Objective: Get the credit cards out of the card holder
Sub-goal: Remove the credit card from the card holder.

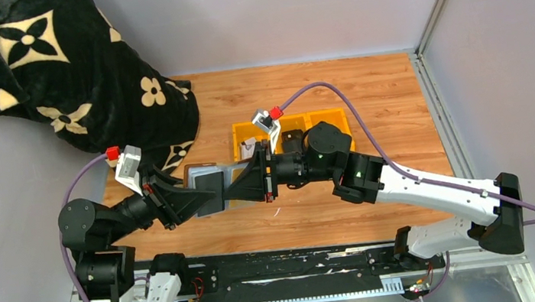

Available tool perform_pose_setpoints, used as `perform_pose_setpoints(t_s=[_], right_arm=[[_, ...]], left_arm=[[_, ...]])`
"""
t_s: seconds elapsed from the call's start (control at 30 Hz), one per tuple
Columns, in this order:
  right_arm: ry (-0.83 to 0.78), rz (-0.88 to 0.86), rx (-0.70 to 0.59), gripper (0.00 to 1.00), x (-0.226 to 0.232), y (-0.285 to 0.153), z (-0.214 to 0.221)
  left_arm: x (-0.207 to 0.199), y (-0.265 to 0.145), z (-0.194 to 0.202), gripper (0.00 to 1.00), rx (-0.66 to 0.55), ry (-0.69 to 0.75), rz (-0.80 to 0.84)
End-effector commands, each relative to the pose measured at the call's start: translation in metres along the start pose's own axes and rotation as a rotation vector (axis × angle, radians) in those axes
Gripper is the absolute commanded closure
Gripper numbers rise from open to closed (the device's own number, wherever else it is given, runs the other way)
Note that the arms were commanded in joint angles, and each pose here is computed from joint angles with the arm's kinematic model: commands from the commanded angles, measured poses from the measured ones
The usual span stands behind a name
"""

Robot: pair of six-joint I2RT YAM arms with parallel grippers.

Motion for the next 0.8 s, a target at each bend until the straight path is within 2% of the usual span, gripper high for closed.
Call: perform_pose_setpoints(t_s=[0.0, 0.7, 0.73, 0.77], right_arm=[[0.018, -0.01, -0.065, 1.0, -0.008, 0.015, -0.001], [0.001, 0.021, -0.073, 1.0, -0.014, -0.007, 0.013], [0.0, 0.025, -0.078, 0.95, -0.014, -0.005, 0.011], [0.003, 0.035, -0.08, 0.84, -0.014, -0.004, 0.01]], left_arm=[[-0.019, -0.007, 0.012, 0.75, 0.108, -0.023, 0.142], [-0.017, -0.002, 0.003, 0.8, 0.085, -0.034, 0.121], [-0.017, -0.003, 0.003, 0.8, 0.084, -0.034, 0.119], [-0.017, -0.003, 0.003, 0.8, 0.082, -0.033, 0.117]])
Point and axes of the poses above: each gripper's point midway between its finger pads, its own y axis out along the fingers, its own x axis along the line the jaws close on, z = x × y, the point moved 6 cm from there along -y, back along the fingers, and after that the axes turned 2 degrees about -y, right-handed, at the moved point
